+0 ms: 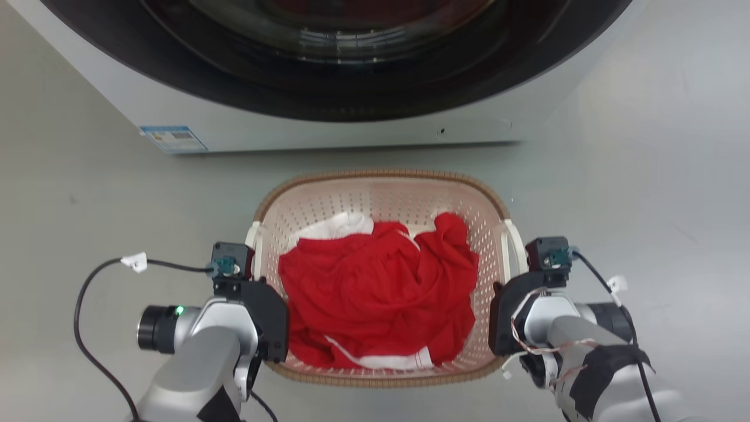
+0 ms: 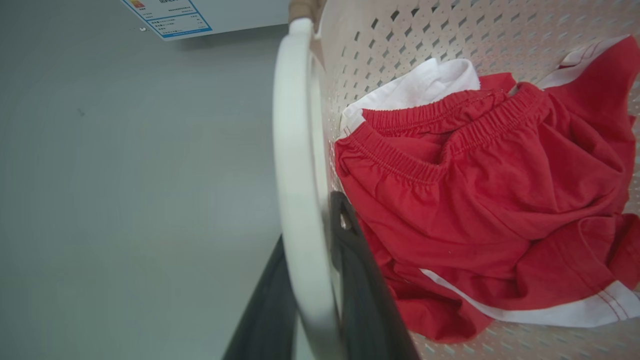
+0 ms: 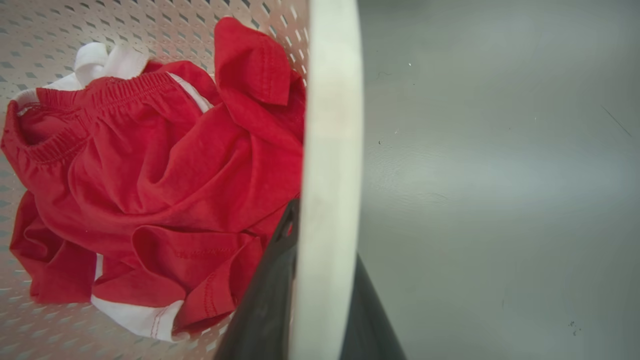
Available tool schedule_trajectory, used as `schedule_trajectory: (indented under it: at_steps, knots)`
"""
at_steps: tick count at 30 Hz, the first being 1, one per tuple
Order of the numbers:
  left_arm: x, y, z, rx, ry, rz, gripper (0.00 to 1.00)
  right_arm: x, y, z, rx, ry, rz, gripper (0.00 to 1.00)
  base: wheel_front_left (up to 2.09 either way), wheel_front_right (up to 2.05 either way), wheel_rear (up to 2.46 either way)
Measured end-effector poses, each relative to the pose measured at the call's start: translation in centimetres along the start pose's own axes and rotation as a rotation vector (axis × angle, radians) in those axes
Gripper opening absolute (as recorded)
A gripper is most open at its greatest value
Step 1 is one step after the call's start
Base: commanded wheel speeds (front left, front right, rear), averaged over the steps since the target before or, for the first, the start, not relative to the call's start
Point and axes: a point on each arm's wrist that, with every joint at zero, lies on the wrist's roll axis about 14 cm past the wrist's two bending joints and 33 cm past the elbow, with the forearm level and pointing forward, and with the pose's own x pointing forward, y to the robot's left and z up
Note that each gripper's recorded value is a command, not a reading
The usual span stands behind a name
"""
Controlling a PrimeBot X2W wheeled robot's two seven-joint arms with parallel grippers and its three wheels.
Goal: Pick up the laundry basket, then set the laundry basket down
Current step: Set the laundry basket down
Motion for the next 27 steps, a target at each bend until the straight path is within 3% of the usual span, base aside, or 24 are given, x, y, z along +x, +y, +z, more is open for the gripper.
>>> schedule_trajectory:
  at_steps: [12,27]
  knots:
    - [5.2,1.1,1.6,-0.023,-0.001,0.007,0.00,5.1,-1.6,2.6,-0.036,-0.008,-0.012,0.00,0.00,0.00,0.00]
    - [10.0,2.6,-0.4,-0.043,0.038,0.026,0.00,10.4,-2.2,1.3,-0.046,0.024,0.002,0.00,0.00,0.00,0.00]
